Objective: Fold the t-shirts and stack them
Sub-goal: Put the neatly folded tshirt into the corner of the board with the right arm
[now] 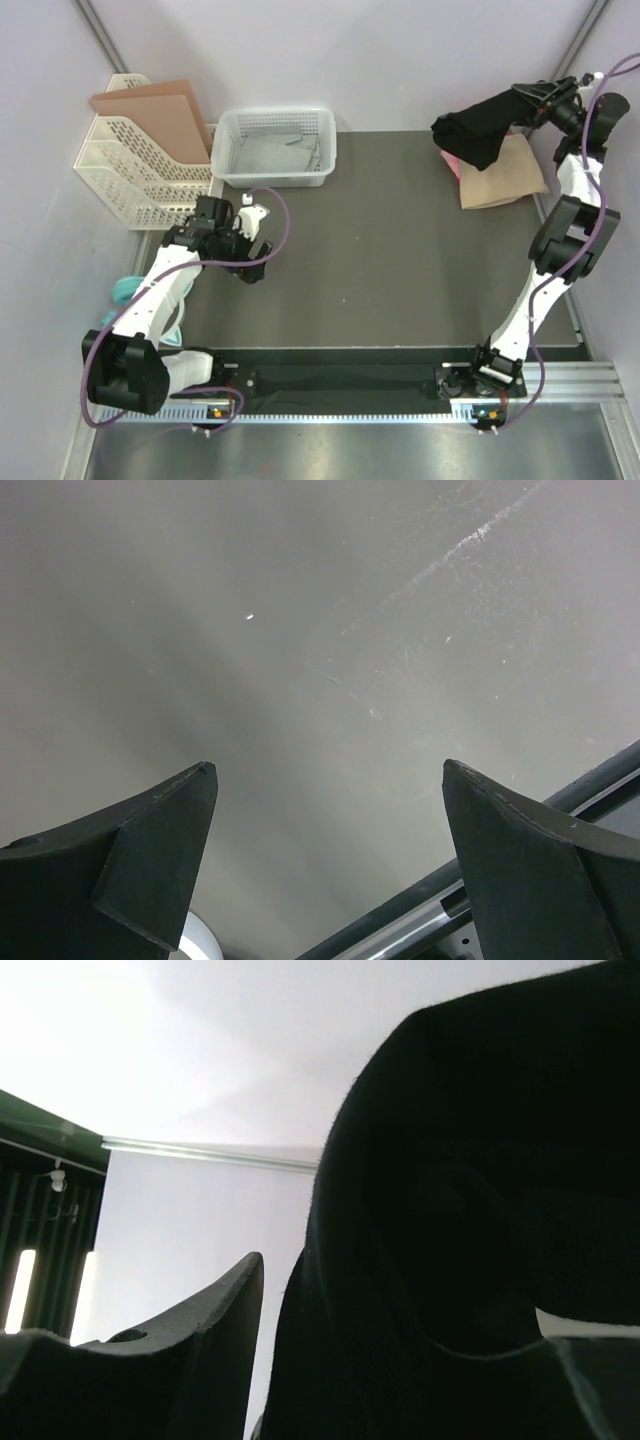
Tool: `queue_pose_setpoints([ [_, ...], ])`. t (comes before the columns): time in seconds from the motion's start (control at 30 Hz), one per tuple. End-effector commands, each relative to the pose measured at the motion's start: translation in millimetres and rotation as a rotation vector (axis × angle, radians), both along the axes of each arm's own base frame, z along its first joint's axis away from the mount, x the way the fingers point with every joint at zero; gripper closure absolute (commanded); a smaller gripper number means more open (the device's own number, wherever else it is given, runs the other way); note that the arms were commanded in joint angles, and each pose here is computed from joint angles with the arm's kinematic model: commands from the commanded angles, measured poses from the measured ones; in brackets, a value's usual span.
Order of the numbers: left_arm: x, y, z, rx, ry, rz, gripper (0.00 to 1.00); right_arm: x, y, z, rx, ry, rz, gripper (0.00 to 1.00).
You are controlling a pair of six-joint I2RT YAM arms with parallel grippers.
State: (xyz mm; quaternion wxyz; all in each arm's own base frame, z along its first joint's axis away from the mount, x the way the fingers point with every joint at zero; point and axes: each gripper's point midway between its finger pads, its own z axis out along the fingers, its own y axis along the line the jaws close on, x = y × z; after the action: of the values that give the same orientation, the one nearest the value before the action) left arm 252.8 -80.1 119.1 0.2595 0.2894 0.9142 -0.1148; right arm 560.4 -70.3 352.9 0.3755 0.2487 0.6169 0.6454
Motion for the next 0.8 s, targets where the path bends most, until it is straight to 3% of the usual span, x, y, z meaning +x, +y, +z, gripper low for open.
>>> queue_pose_setpoints([
  [0.0, 9, 0, 12, -0.011, -0.057, 0.000, 0.01, -7, -21, 34, -0.070, -0.112, -0.088, 1.00],
  [0.3, 5, 1, 7, -0.009, -0.049, 0.000, 0.01, 7, -51, -39, -0.264, 0.089, -0.256, 1.00],
  [0.63, -1, -2, 3, -0.024, -0.039, -0.011, 0.01, -33, -92, -141, -0.552, 0.444, -0.448, 1.00],
  [0.73, -2, -2, 4, -0.028, -0.038, -0.013, 0.01, -46, -100, -163, -0.584, 0.555, -0.471, 0.85],
  [0.77, -2, -3, 3, -0.029, -0.036, -0.014, 0.01, -51, -107, -171, -0.611, 0.608, -0.504, 0.70],
])
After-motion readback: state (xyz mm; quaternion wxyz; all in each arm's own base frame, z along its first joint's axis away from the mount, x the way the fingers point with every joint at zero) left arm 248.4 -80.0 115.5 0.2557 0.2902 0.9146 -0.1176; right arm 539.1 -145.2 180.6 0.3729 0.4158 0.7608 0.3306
